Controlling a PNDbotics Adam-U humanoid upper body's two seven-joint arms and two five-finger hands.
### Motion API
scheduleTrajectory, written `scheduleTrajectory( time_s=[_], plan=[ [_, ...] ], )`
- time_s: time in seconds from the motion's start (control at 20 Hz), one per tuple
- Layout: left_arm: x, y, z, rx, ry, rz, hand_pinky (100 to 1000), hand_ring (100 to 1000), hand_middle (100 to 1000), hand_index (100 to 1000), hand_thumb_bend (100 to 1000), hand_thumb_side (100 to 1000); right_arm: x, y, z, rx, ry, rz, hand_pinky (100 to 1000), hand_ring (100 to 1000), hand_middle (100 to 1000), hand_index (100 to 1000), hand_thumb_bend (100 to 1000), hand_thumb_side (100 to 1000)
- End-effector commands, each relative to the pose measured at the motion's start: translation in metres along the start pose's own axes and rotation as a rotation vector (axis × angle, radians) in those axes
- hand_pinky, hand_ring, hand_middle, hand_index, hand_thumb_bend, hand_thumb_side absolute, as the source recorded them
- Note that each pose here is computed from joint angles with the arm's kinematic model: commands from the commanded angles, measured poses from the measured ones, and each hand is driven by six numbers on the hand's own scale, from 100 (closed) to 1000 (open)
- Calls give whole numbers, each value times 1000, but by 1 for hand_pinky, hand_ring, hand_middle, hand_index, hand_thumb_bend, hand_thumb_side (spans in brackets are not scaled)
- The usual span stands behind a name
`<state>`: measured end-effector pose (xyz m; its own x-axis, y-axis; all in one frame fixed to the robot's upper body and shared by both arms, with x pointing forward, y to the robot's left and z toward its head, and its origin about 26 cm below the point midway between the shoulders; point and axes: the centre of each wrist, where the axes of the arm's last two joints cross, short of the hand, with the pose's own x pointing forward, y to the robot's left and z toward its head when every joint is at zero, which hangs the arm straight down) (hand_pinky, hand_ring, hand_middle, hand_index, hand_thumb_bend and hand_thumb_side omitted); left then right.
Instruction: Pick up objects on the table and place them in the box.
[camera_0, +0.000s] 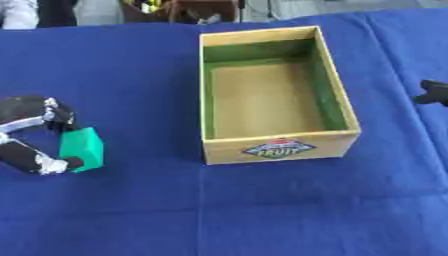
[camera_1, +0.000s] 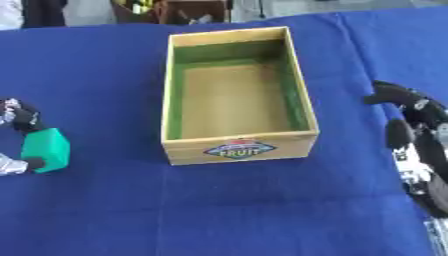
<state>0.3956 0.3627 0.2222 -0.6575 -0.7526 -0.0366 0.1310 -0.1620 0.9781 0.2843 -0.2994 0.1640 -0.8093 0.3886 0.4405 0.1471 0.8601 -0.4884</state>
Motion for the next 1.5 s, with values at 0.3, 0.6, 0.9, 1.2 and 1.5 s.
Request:
scheduleTrajectory(
  time_s=[0.3,0.6,0.9,1.2,1.5],
  plan=[
    [2,37,24,78,-50,-116,426,433,407,527,209,706,3,-5,-1,-11,-12,11,932,893,673,835,100,805],
    [8,57,30,194,-39,-135,426,460,403,520,178,732,3,-5,-2,-17,-12,7,933,893,673,836,100,806],
    [11,70,24,275,-26,-151,422,455,386,512,149,758,3,-6,-5,-37,-26,-9,932,890,674,836,100,806],
    [17,89,10,378,-11,-188,420,446,372,506,116,783,4,-5,-9,-51,-40,-29,932,890,673,836,100,810],
    [19,101,-7,454,7,-191,420,438,364,497,101,795,5,-3,-14,-48,-43,-50,936,891,672,837,100,817]
  ],
)
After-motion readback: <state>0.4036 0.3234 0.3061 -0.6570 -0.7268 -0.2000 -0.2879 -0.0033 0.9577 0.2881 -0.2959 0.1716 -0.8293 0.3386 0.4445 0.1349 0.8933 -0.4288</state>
